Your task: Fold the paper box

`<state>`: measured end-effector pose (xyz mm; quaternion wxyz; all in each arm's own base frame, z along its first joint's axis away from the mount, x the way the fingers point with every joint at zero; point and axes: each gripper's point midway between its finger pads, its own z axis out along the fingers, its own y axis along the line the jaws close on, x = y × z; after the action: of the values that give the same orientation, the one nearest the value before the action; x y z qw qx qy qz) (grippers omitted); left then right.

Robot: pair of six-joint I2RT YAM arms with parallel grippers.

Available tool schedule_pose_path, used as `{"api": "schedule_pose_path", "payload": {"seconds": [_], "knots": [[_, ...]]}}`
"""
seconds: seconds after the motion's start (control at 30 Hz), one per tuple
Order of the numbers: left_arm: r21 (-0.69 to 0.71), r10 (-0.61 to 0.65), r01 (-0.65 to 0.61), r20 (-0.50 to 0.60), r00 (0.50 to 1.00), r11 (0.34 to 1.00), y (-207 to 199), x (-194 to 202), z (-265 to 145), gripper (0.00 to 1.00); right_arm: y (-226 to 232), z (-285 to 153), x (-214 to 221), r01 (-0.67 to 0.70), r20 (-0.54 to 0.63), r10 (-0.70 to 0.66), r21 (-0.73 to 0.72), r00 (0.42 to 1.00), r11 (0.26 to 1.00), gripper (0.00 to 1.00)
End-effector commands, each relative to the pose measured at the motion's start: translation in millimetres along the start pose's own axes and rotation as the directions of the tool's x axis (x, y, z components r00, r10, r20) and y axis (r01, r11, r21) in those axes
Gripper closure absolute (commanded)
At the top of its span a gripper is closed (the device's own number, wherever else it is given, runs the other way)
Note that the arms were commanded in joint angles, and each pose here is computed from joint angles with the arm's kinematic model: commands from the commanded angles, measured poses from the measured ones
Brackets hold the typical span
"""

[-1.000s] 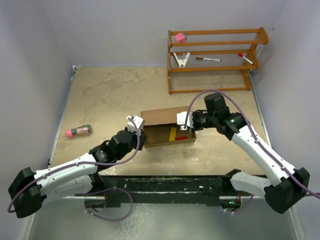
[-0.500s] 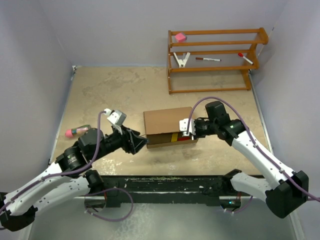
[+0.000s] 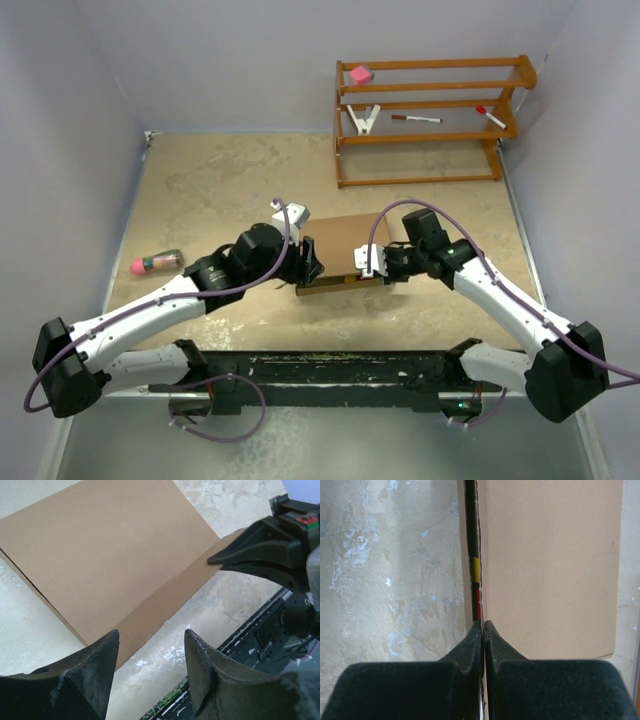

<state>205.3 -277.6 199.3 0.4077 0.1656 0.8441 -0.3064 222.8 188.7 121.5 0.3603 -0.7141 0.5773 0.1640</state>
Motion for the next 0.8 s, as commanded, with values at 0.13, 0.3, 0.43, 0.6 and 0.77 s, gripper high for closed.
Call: {"api": "schedule_pose_path", "payload": {"seconds": [0.13,0.3,0.43,0.6,0.77], "knots": [[-0.002,-0.053,0.053,0.043,0.998,0.999,22.8,-2.1,21.0,0.46,8.9,10.0,15.1,-0.017,-0.033,0.016,-0.051,0.999,0.999,0.87],[-0.023,-0.071,0.072,0.038,0.997,0.997,36.4,7.0,26.1,0.46,13.6,12.4,19.8,-0.031,-0.049,0.028,-0.075,0.998,0.997,0.75],[-0.01,-0.077,0.078,0.053,0.996,0.997,35.3,5.1,24.5,0.45,12.7,8.5,14.9,-0.033,-0.039,0.031,-0.07,0.999,0.997,0.61],[0.014,-0.077,0.077,0.062,0.995,0.997,31.5,4.4,19.6,0.43,11.9,-4.3,-0.6,-0.032,0.01,0.033,-0.066,0.999,0.997,0.41],[0.044,-0.082,0.078,0.099,0.992,0.996,26.9,-1.3,11.2,0.4,11.0,-21.8,-14.8,-0.029,0.088,0.035,-0.068,0.996,0.997,0.32]]}}
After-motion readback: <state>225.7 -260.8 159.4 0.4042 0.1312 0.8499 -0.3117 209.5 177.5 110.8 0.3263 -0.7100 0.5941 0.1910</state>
